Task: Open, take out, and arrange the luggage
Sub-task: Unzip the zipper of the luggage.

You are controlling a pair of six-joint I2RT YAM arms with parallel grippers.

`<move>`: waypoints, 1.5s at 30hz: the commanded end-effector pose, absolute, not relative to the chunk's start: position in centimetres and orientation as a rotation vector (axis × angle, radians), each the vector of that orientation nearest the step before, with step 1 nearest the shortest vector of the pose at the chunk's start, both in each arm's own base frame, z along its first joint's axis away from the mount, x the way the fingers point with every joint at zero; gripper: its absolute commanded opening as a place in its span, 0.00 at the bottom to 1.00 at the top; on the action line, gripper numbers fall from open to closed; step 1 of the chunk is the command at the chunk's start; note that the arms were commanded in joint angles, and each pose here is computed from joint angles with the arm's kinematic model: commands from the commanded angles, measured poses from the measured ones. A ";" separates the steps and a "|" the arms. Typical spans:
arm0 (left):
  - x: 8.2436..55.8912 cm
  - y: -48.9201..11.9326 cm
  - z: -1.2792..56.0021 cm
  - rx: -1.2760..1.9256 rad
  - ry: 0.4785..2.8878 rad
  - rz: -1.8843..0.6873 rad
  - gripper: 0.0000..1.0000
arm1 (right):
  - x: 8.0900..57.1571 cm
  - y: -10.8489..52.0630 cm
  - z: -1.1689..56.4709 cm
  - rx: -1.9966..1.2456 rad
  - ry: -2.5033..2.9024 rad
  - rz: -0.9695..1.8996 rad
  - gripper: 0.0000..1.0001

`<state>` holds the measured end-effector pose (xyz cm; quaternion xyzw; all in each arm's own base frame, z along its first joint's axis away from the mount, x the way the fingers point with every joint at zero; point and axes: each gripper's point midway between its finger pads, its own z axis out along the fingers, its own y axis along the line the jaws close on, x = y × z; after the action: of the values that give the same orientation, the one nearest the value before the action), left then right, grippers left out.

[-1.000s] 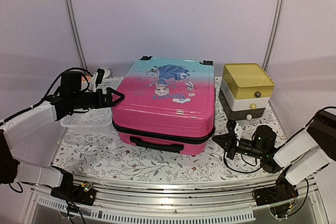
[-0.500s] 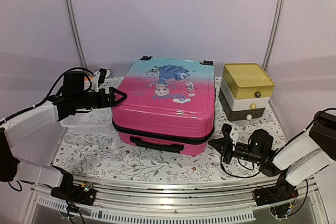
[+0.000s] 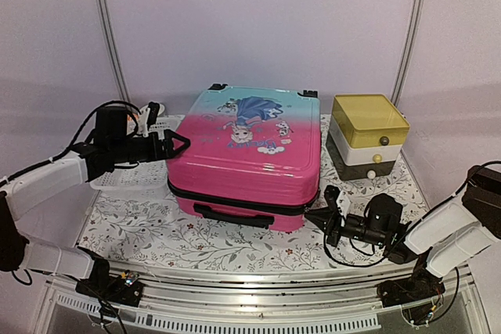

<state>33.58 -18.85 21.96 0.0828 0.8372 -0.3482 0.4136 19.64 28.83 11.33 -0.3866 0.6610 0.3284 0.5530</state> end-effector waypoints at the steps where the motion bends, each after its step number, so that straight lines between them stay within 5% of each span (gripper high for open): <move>1: 31.1 -21.2 20.5 0.280 2.159 -0.957 0.98 | 19.1 29.7 12.1 -0.895 1.556 0.833 0.01; 45: 25.8 -27.1 20.9 0.372 2.166 -1.104 0.97 | 17.6 34.9 14.6 -0.793 1.641 0.860 0.02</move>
<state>31.53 -21.15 22.04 0.0393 0.8382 -0.3268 0.4349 18.25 32.27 11.57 -0.3301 0.7208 0.3303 0.5122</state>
